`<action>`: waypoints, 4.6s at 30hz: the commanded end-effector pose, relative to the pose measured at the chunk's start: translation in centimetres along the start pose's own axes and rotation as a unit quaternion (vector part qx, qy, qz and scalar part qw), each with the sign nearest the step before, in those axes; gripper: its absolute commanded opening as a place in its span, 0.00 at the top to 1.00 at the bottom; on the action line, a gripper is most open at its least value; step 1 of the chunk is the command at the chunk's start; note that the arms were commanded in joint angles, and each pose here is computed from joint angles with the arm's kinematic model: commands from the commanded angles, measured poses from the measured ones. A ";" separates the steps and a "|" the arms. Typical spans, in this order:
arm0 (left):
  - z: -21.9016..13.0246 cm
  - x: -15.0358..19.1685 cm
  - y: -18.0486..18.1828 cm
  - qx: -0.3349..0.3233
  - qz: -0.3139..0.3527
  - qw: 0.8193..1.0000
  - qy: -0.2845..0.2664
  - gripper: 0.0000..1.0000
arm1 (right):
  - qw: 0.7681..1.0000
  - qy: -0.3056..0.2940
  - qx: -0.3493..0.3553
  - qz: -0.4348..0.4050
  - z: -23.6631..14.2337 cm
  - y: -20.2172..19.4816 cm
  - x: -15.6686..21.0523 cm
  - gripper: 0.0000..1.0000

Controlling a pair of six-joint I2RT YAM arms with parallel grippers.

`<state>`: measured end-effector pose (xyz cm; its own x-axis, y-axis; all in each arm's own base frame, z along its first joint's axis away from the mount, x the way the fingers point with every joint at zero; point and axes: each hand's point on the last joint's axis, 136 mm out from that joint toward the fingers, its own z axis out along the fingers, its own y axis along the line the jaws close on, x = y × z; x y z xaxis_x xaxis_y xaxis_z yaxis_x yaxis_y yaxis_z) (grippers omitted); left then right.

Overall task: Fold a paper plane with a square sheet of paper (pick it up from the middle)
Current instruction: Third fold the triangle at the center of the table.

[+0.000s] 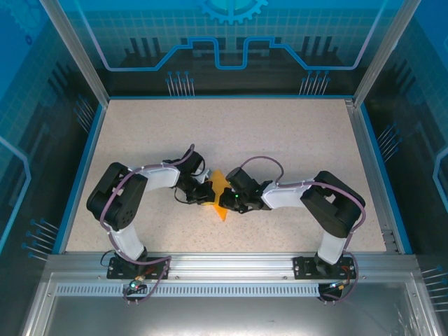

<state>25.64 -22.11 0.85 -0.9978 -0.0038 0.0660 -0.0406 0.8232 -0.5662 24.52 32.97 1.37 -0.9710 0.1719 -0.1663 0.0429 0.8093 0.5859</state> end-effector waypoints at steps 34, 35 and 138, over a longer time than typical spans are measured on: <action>2.3 1.9 7.8 -0.184 -0.008 0.983 0.022 0.94 | 0.998 0.024 -0.033 -0.051 -1.0 0.3 3.5 0.89; 2.3 1.8 7.8 -0.185 -0.007 0.983 0.022 0.94 | 0.998 0.023 -0.037 -0.054 -1.2 0.6 3.5 0.89; 2.8 1.7 6.8 -0.190 0.024 0.981 0.038 0.94 | 0.996 0.004 -0.047 -0.080 -6.3 0.3 2.5 0.91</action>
<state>25.84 -22.61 0.61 -0.9966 0.0687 0.0450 0.0387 0.8765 -0.4798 19.10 30.43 6.01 -0.9695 0.0153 -0.2446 -0.1414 0.7804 0.6090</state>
